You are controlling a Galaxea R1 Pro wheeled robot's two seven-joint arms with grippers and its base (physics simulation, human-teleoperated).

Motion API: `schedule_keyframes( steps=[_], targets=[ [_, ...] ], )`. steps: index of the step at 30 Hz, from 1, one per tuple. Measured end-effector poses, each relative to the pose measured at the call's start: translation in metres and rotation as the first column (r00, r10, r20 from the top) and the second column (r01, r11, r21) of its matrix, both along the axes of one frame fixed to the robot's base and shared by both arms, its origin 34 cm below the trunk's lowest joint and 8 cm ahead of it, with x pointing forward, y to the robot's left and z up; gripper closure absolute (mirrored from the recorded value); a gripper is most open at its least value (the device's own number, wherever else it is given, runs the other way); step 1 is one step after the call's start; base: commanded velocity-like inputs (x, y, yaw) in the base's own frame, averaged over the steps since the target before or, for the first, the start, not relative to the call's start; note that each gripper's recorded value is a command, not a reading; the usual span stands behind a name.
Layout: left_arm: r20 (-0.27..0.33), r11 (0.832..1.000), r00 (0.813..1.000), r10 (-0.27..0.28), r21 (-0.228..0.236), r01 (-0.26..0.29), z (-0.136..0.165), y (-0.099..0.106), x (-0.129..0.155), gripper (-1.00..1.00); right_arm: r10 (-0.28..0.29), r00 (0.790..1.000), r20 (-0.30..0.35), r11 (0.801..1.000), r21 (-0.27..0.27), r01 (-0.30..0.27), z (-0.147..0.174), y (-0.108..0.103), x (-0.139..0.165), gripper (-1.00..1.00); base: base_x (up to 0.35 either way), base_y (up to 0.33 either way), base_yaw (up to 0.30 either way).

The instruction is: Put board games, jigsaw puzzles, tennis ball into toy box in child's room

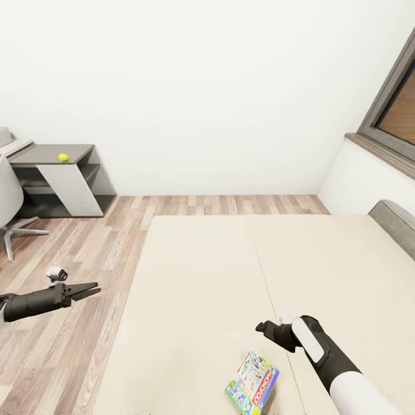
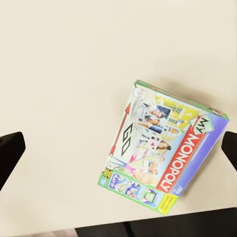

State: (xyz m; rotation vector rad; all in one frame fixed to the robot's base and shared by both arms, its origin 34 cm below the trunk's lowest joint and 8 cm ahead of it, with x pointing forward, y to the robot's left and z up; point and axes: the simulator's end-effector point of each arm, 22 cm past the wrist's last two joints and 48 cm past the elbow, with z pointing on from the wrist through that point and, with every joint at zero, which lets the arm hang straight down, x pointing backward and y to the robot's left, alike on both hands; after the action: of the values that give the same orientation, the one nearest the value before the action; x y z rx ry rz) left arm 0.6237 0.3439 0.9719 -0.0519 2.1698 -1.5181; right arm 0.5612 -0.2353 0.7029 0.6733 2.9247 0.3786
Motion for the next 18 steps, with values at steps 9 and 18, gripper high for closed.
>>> schedule_keyframes(
  steps=[9,18],
  targets=[
    [0.006,0.999,1.000,0.017,0.047,-0.017,0.000,0.027,-0.002,-1.00,0.000,1.000,-0.015,1.000,0.001,0.000,-0.007,0.001,-0.005,-1.00,0.000,0.000,0.000],
    [0.011,0.998,0.999,0.036,0.041,-0.037,0.002,0.038,-0.001,-1.00,0.000,1.000,-0.030,1.000,-0.001,0.000,-0.014,0.000,-0.010,-1.00,0.000,0.000,0.000]
  ],
)
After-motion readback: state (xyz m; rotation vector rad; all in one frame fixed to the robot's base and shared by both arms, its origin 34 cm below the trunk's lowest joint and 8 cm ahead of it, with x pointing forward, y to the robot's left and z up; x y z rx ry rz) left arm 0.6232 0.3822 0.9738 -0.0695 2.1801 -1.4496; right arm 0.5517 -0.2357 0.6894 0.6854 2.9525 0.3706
